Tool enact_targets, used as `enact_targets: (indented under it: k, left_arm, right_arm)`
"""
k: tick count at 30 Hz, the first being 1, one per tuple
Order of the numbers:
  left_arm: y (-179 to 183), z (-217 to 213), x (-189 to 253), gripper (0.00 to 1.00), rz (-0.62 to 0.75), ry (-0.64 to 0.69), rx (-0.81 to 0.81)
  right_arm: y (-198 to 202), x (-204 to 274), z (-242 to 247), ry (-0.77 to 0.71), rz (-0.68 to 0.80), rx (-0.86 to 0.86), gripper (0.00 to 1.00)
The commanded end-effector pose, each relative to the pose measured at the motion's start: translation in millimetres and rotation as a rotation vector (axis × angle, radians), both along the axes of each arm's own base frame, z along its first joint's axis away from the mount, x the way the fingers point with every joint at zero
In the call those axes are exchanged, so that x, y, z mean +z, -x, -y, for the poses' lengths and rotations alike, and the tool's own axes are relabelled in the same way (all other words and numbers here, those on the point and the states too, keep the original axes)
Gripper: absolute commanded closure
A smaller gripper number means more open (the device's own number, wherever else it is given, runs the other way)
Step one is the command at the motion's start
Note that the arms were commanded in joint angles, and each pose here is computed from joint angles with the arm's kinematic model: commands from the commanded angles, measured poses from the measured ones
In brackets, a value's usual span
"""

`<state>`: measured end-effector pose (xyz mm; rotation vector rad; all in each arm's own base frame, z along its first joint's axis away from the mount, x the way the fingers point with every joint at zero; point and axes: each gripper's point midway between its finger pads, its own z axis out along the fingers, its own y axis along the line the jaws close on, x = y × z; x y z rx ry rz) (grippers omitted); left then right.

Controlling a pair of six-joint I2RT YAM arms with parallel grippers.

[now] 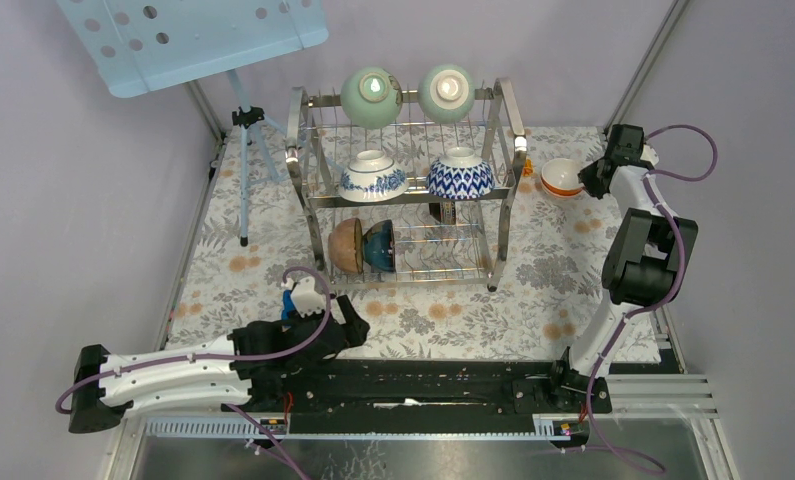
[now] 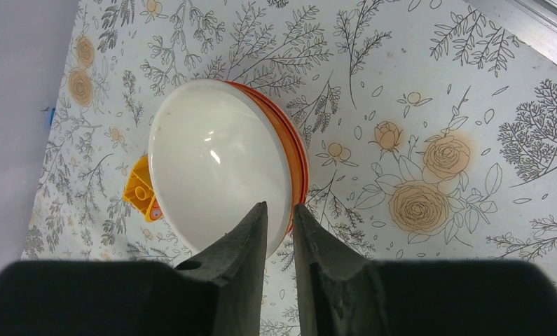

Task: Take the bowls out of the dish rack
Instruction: Place the bowl with the bowl.

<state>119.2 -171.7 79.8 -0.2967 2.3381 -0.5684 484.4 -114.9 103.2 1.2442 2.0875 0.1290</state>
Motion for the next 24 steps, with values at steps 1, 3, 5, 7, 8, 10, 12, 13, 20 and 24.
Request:
enact_targets:
  k: [1,3,5,7,8,10,12,13,20,24]
  left_arm:
    - [-0.8,1.7,2.6,0.02,0.007,0.011,-0.003]
    - [-1.0,1.9,2.8,0.02,0.008,0.008,-0.003]
    - [-1.3,1.9,2.8,0.01,0.009,0.003,-0.004]
    - [-1.8,1.6,2.5,0.02,0.010,0.000,-0.002]
    - [-1.6,1.4,2.0,0.02,0.010,-0.001,-0.003]
    - [-1.6,1.2,1.0,0.02,0.009,-0.003,-0.002]
    - [-1.7,1.3,0.6,0.02,0.010,-0.002,-0.002]
    - [-1.5,1.2,0.2,0.02,0.009,-0.002,-0.002]
    - [-1.2,0.3,-2.4,0.02,0.005,-0.001,0.003]
    - [-1.1,0.0,-3.4,0.01,0.004,-0.001,0.004]
  right_arm:
    - [-1.7,7.9,0.1,0.018,0.007,0.009,0.74]
    - [-1.6,5.7,-0.1,0.017,0.002,0.011,0.75]
    - [-1.2,2.7,-0.2,0.016,-0.004,0.012,0.75]
    - [-0.8,0.6,-0.3,0.015,-0.009,0.013,0.76]
    - [-0.7,-0.5,-0.4,0.014,-0.010,0.013,0.76]
    - [-0.3,-3.3,-0.4,0.014,-0.017,0.014,0.76]
    - [0.2,-5.1,-0.5,0.013,-0.021,0.015,0.76]
    - [0.1,-5.3,-0.3,0.015,-0.021,0.015,0.76]
    - [-1.2,-9.1,-0.8,0.011,-0.028,0.022,0.78]
    - [-1.6,-11.4,-1.4,0.008,-0.033,0.026,0.79]
